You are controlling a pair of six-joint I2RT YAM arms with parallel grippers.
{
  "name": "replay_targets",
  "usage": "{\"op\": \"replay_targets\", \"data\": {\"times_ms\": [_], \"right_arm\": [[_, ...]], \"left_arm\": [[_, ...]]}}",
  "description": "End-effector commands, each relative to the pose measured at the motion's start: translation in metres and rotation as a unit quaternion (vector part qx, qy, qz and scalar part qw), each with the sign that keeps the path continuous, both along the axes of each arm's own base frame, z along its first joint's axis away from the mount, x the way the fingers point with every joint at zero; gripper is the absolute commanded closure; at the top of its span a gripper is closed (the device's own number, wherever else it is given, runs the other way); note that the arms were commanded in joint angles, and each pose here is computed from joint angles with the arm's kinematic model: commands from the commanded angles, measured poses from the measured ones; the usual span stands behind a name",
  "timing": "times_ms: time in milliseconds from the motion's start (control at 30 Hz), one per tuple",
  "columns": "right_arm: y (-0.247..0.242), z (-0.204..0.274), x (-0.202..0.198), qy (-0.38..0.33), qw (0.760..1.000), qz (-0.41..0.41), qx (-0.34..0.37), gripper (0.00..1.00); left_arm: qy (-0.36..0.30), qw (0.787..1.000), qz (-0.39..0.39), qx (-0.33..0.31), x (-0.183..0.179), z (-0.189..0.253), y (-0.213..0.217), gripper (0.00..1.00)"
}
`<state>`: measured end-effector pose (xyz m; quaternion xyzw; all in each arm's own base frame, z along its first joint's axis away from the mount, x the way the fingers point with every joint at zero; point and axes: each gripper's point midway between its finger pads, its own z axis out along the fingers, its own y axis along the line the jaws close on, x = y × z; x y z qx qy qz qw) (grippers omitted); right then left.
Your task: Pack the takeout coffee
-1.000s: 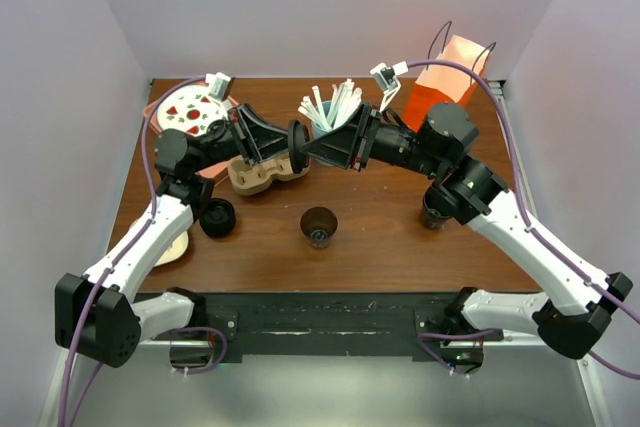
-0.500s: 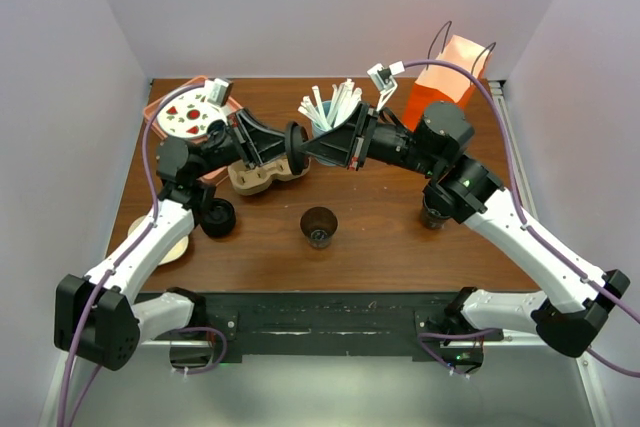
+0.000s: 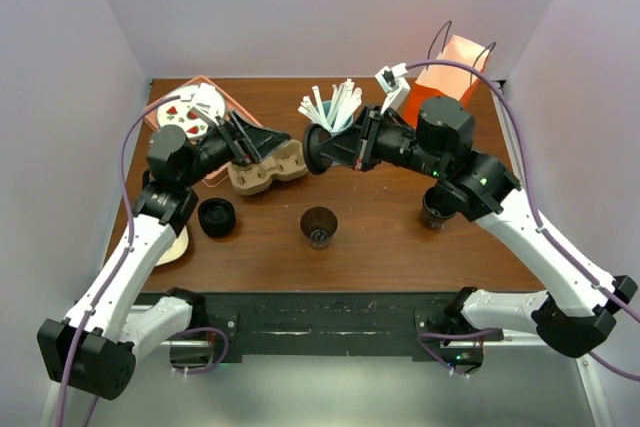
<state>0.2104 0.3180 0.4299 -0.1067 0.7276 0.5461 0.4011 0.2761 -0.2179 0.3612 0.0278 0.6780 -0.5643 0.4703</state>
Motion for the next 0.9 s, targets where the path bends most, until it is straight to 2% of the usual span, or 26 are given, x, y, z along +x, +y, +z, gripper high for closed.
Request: {"op": "replay_targets", "data": {"times_ms": [0,100,133,200,367,433,533,567,700,867], "right_arm": [[-0.034,-0.038,0.017,0.005,0.988,-0.077,-0.136,1.0],[-0.049,-0.091,0.022,0.061,0.965,-0.098,-0.237,1.0],[-0.049,-0.111,0.023,0.085,0.956,-0.096,-0.265,1.0],[-0.05,-0.141,0.017,0.113,0.942,-0.088,-0.305,1.0],[-0.042,-0.191,0.017,0.126,0.907,-0.09,-0.391,1.0],[-0.029,-0.198,0.012,0.123,0.903,-0.075,-0.405,1.0],[-0.013,-0.21,0.01,0.118,0.891,-0.062,-0.434,1.0],[-0.012,-0.223,0.01,0.127,0.877,-0.059,-0.459,1.0],[0.0,-0.229,0.008,0.121,0.862,-0.046,-0.489,1.0],[0.01,-0.236,0.005,0.123,0.86,-0.041,-0.493,1.0]], "left_arm": [[0.09,0.979,0.148,0.108,0.023,-0.053,0.055,0.0],[0.127,0.954,0.221,0.159,0.021,-0.079,0.085,0.0],[0.157,0.942,0.237,0.179,0.015,-0.094,0.094,0.0],[0.175,0.926,0.266,0.202,0.012,-0.106,0.108,0.0],[0.234,0.892,0.294,0.252,-0.005,-0.143,0.128,0.01],[0.26,0.877,0.304,0.265,-0.01,-0.157,0.134,0.01],[0.272,0.878,0.292,0.265,-0.012,-0.166,0.13,0.02],[0.275,0.881,0.283,0.262,-0.014,-0.167,0.127,0.03],[0.267,0.881,0.29,0.263,-0.013,-0.164,0.13,0.03],[0.261,0.874,0.305,0.275,-0.01,-0.163,0.137,0.03]]}}
